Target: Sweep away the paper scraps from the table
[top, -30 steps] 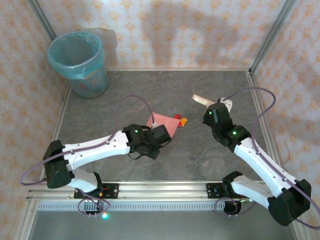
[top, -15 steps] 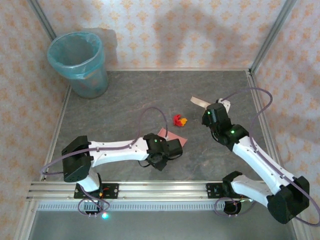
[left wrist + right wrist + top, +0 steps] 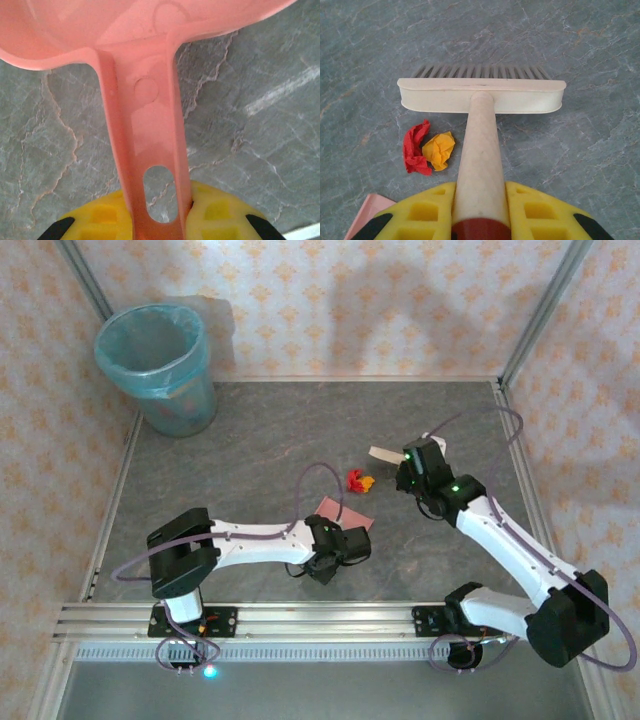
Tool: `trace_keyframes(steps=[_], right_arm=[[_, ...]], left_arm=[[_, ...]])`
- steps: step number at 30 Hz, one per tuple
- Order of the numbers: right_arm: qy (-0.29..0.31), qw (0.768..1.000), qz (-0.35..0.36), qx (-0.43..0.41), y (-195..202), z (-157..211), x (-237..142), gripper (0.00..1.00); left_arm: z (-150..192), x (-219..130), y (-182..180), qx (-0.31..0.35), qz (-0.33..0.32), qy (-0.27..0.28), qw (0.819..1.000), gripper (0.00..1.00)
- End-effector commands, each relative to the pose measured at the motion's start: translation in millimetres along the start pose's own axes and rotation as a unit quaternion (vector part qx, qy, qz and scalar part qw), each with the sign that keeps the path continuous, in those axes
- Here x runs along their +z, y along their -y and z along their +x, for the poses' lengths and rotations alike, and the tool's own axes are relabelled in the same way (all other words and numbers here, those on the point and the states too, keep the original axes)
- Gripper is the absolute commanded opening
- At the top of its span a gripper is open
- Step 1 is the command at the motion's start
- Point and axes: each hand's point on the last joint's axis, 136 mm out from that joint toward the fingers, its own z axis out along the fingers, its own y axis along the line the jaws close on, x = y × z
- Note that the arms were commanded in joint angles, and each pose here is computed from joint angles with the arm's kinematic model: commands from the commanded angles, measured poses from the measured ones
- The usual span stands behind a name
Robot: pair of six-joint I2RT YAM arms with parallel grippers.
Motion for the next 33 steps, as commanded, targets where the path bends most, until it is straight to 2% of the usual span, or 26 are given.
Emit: trace_keyframes(steps=[1, 7, 13, 20, 26, 33], right_arm=[[-0.009, 0.999, 0.026, -0.040, 1, -2, -6, 0.04], [-0.041, 0.995, 0.036, -0.080, -9, 8, 4, 0.02], [-0.041, 0.993, 0.032, -0.106, -24, 4, 7, 0.00], [-0.076, 0.985, 0.043, -0.146, -34, 15, 14, 0.00], [-0.085, 0.979, 0.049, -0.181, -40, 26, 5, 0.00], [-0.102, 0.975, 0.010, -0.196, -54, 43, -18, 0.00]], left_arm=[[-7, 6, -5, 0.015, -0.028, 0.011, 0.999, 0.00], [-14, 7, -5, 0.020, -0.031, 0.014, 0.999, 0.00], [-16, 12, -11, -0.002, -0.007, 0.012, 1.000, 0.00], [-14, 22, -22, -0.024, -0.006, 0.009, 1.000, 0.00], [-13, 26, -19, -0.026, 0.000, 0.010, 1.000, 0.00], [-12, 26, -22, -0.030, -0.004, 0.010, 0.999, 0.00]])
